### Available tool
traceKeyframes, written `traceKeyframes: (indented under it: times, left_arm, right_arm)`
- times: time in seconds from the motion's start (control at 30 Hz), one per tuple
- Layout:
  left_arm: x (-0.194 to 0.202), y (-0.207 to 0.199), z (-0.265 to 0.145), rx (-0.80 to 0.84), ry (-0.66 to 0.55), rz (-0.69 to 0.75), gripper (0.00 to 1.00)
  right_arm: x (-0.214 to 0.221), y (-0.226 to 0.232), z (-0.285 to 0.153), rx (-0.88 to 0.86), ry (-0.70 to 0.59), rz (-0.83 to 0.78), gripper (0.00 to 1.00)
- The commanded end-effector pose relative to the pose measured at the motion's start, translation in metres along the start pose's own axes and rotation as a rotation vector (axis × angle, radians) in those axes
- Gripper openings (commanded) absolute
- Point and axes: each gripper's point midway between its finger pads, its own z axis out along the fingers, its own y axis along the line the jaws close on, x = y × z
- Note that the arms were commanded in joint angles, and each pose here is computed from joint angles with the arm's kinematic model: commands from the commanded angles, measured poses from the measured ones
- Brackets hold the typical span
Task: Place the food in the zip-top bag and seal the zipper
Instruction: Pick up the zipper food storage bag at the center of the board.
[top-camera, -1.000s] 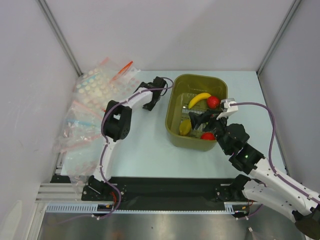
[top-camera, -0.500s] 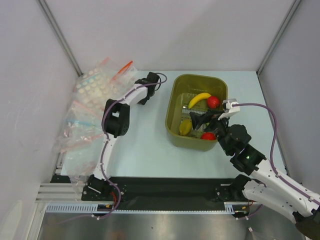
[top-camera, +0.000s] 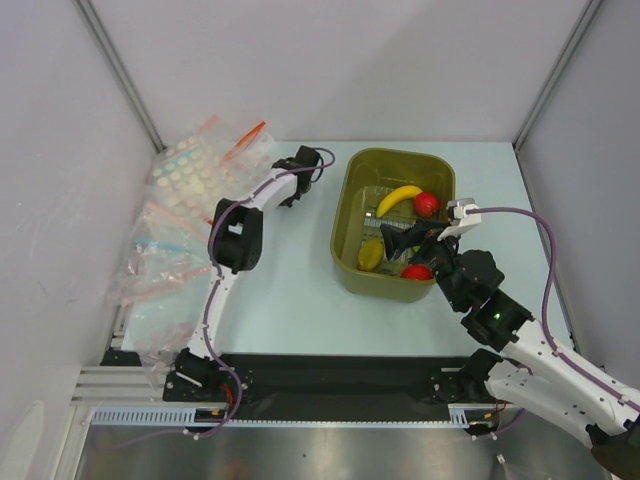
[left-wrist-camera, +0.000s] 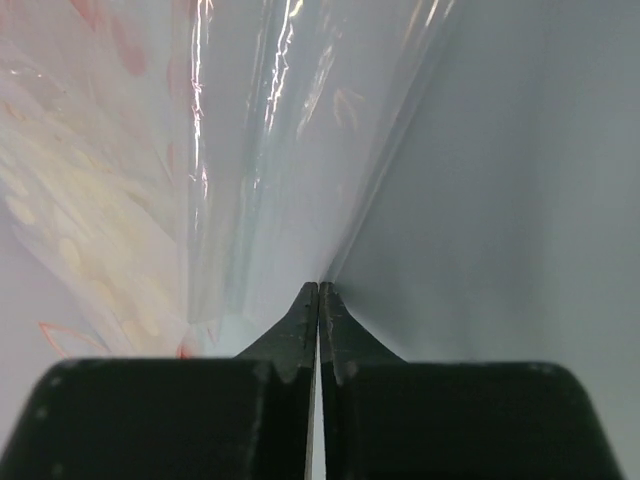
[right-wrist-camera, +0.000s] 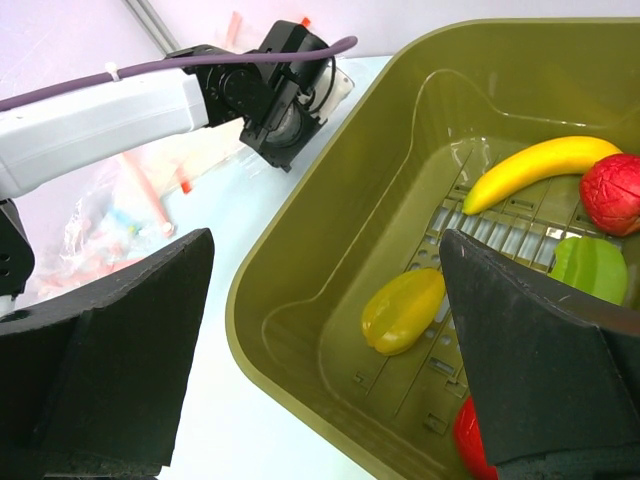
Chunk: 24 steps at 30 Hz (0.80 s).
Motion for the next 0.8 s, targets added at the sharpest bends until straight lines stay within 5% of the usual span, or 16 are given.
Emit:
traceKeyframes:
  times: [0.0, 0.17, 0.5, 0.77]
  left_arm:
    - [-0.006, 0.022, -0.008, 0.026, -0.025, -0.151, 0.00]
    - [-0.007, 0.040, -0.020, 0.055, -0.064, -0.292, 0.00]
    - [-0.054, 0.051, -0.131, 0.412, -0.260, -0.550, 0.00]
    - [-0.040, 0.081, -0.181, 0.428, -0.308, -0.560, 0.00]
  right_arm:
    - [-0.010, 0.002, -0.001, -0.008, -0.034, 0.016, 1.00]
    - [-0.011, 0.002, -0.001, -0.009, -0.037, 0.017, 1.00]
    - [-0.010, 0.004, 0.000, -0.015, -0.032, 0.014, 1.00]
    - [-0.011, 0.004, -0.002, -0.018, -0.034, 0.012, 1.00]
